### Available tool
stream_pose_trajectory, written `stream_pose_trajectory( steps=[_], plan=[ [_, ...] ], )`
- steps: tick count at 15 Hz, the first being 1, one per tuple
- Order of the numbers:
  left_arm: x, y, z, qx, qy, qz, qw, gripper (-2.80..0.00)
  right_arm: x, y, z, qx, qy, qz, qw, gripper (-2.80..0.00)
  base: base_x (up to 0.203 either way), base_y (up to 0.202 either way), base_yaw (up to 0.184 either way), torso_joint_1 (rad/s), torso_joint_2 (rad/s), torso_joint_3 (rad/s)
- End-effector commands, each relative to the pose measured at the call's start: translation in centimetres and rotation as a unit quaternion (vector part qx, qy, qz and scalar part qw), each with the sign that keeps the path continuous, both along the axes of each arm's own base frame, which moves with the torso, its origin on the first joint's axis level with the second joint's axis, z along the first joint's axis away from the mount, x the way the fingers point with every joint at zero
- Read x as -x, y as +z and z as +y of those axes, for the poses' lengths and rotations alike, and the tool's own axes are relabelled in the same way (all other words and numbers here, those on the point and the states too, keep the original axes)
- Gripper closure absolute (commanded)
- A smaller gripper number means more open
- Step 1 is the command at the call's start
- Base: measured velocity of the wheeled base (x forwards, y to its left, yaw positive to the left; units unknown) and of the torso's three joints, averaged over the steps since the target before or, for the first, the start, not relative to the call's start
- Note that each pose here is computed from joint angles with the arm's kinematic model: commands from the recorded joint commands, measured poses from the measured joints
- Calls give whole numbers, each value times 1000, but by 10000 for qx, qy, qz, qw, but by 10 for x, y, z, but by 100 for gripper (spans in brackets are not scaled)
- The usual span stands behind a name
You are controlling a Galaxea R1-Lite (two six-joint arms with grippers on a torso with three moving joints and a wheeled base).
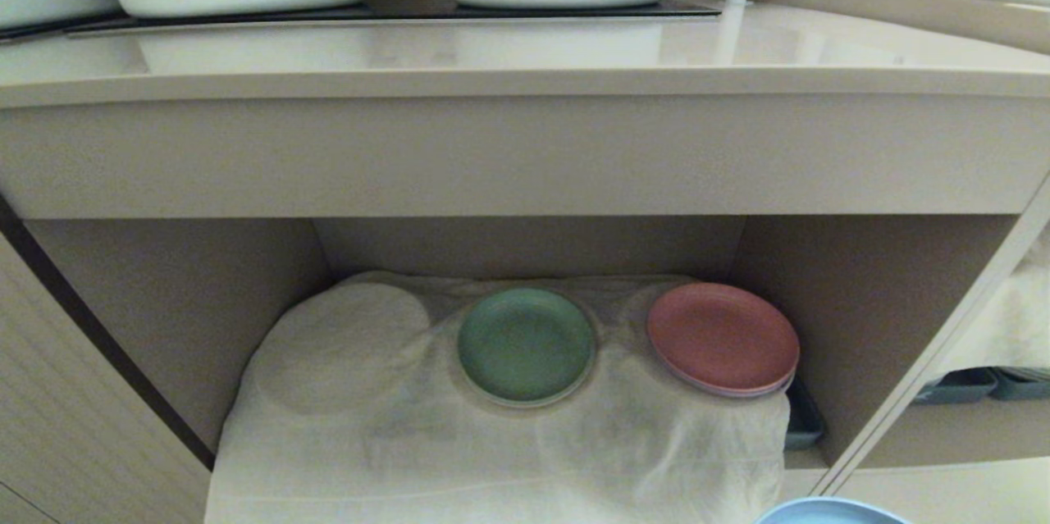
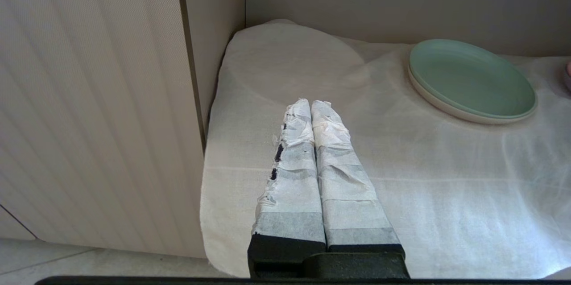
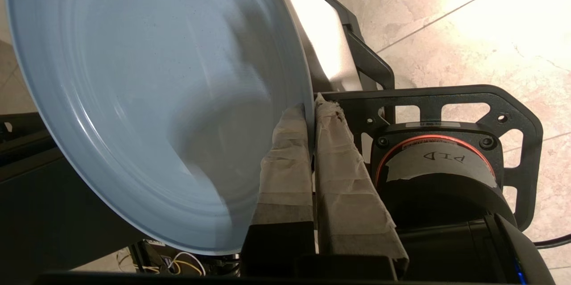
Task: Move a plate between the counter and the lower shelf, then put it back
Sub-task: Put the plate in the cupboard
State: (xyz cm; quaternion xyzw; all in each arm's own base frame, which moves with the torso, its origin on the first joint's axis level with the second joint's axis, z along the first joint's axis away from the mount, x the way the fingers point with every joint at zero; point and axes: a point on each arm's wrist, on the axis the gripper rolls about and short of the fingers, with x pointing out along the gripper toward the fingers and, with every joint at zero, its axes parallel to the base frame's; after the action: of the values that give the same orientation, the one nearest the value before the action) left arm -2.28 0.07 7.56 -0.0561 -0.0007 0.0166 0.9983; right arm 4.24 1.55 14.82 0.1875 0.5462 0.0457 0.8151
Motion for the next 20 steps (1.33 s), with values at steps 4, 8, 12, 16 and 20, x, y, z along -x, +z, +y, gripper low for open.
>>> stream_pose_trajectory(
  steps=[4, 8, 12, 16, 20],
  plan=[
    [0, 0, 0, -1, 3, -10, 10000, 0, 1, -1, 0, -6, -8, 41, 10000, 0, 0, 0, 0, 0, 0, 0],
    [0, 0, 0, -1, 3, -2, 10000, 0, 1, -2, 0, -3, -3, 56, 10000, 0, 0, 0, 0, 0, 0, 0],
    [0, 0, 0, -1, 3, -2, 10000, 0, 1, -2, 0, -8, -13, 61, 10000, 0, 0, 0, 0, 0, 0, 0],
    [0, 0, 0, 1, 3, -10, 10000, 0, 1, -2, 0, -9, -10, 63, 10000, 0, 0, 0, 0, 0, 0, 0],
    [0, 0, 0, -1, 3, -10, 10000, 0, 0, -2, 0, -11, -7, 51, 10000, 0, 0, 0, 0, 0, 0, 0]
  ],
)
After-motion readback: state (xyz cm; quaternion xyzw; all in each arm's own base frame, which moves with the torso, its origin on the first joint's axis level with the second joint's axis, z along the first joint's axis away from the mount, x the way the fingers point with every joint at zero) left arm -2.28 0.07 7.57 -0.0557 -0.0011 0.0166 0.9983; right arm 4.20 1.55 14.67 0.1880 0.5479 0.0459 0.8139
